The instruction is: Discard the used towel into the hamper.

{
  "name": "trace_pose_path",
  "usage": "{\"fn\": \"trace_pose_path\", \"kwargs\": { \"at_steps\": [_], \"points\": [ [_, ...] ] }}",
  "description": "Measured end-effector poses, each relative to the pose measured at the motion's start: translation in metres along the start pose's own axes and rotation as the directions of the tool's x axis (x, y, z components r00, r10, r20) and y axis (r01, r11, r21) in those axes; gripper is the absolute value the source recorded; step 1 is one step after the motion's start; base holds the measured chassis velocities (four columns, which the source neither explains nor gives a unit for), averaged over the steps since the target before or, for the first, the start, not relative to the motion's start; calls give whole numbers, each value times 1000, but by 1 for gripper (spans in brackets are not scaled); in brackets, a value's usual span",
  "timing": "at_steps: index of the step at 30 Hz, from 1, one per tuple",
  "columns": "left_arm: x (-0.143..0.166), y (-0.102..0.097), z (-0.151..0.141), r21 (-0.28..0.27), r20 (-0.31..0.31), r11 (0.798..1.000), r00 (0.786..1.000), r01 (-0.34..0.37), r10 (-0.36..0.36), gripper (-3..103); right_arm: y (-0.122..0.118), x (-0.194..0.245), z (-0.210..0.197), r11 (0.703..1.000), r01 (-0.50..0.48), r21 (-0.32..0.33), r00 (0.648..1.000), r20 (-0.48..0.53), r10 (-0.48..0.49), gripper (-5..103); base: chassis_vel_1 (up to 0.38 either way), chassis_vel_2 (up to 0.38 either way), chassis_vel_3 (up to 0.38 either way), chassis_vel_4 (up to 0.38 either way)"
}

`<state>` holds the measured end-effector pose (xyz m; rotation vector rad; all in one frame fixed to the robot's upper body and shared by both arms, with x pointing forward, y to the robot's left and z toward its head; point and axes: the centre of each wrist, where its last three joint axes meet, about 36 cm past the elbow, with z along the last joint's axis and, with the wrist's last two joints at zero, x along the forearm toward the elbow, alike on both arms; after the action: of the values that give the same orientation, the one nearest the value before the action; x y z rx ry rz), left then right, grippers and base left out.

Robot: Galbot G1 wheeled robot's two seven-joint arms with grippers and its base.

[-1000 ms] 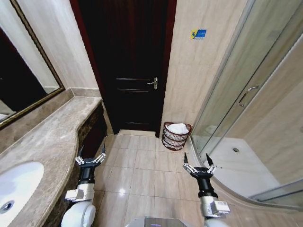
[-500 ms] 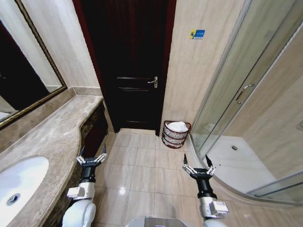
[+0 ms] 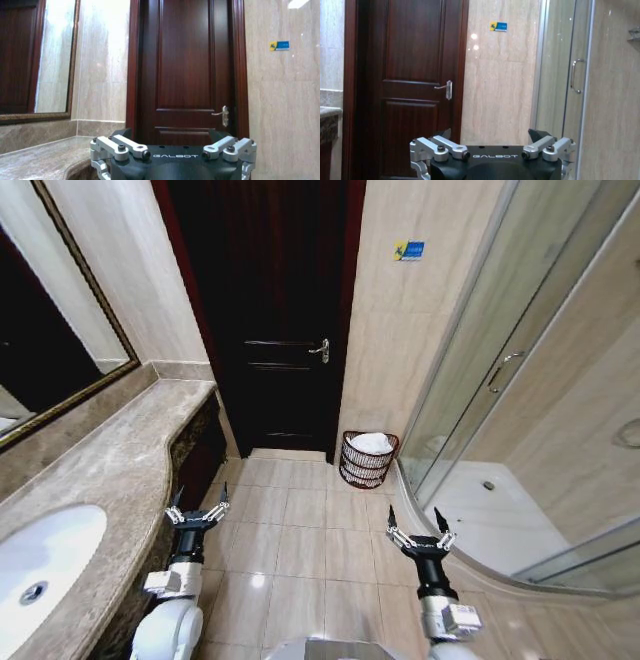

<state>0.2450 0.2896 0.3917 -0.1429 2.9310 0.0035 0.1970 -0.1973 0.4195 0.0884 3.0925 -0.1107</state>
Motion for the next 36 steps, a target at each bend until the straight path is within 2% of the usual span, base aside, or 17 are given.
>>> {"fn": "trace_pose_path", "kwargs": {
  "at_steps": [28, 36],
  "points": [
    [0, -1, -2, 4, 8, 1000, 1000, -21, 21, 100, 4, 14, 3, 1000, -9, 13, 1000, -2, 9, 100, 60, -55, -53, 56],
    [0, -1, -3, 15, -14, 999, 999, -43, 43, 100, 8, 11, 1, 999, -26, -19, 1000, 6, 26, 100, 50, -43, -43, 47]
  ]
}}
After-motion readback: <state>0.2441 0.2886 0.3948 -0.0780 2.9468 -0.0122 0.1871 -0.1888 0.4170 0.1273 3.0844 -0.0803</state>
